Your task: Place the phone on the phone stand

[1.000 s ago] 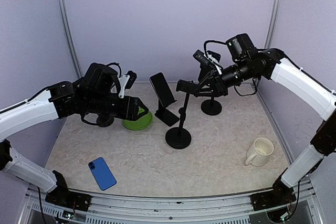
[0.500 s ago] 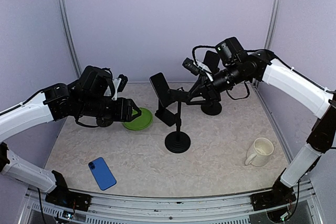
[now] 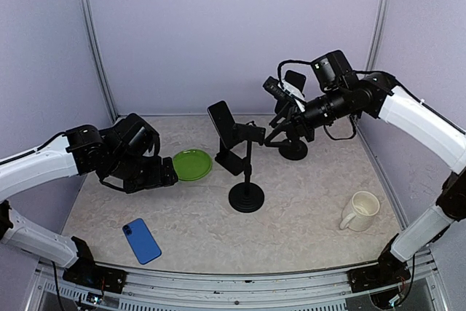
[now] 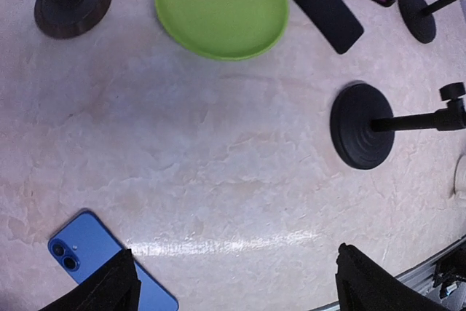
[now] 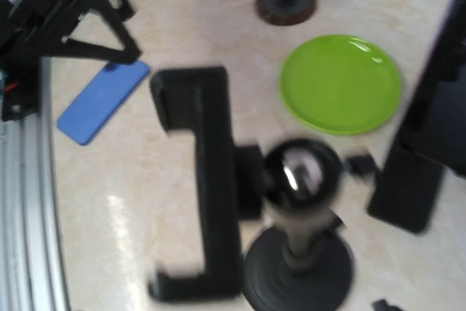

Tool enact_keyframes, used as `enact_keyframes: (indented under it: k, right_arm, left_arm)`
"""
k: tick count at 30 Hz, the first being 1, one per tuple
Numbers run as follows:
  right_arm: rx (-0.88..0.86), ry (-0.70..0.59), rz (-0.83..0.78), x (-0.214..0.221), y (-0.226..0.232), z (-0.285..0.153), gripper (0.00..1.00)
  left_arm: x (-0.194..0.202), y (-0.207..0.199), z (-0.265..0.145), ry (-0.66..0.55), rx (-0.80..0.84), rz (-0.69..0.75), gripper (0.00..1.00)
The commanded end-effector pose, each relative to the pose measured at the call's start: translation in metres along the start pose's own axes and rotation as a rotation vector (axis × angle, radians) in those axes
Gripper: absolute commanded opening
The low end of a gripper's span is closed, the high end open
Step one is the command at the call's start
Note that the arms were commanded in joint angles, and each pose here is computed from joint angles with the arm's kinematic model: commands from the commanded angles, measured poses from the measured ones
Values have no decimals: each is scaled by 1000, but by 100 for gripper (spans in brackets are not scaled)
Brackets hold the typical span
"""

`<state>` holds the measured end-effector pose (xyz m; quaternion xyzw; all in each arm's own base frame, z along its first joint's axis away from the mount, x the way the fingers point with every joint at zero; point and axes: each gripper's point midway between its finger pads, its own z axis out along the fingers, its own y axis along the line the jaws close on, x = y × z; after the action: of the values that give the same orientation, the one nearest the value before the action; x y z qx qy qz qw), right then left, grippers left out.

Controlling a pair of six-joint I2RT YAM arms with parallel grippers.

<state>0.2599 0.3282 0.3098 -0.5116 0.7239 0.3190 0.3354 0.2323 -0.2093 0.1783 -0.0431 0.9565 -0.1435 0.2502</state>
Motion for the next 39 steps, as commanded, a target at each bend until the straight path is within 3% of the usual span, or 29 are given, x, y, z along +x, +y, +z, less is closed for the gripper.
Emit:
enact_keyframes:
  k: [1, 5, 8, 15, 31, 39]
  right_arm:
    - [174, -22, 81, 15, -12, -20, 88]
    - [277, -26, 180, 55, -17, -25, 100]
    - [406, -58, 326, 84, -29, -34, 100]
    - [344, -51, 470, 133, -14, -16, 100]
    - [219, -15, 426, 142, -4, 13, 99]
    - [204, -8, 410, 142, -4, 18, 98]
  left_arm:
    - [29, 37, 6, 81, -98, -142, 92]
    - [59, 54, 17, 163, -116, -241, 92]
    - [79, 63, 24, 218, -122, -302, 92]
    - [104, 91, 42, 298, -183, -406, 92]
    - [111, 130, 64, 420, -368, -483, 91]
    - [113, 138, 76, 425, -397, -508, 89]
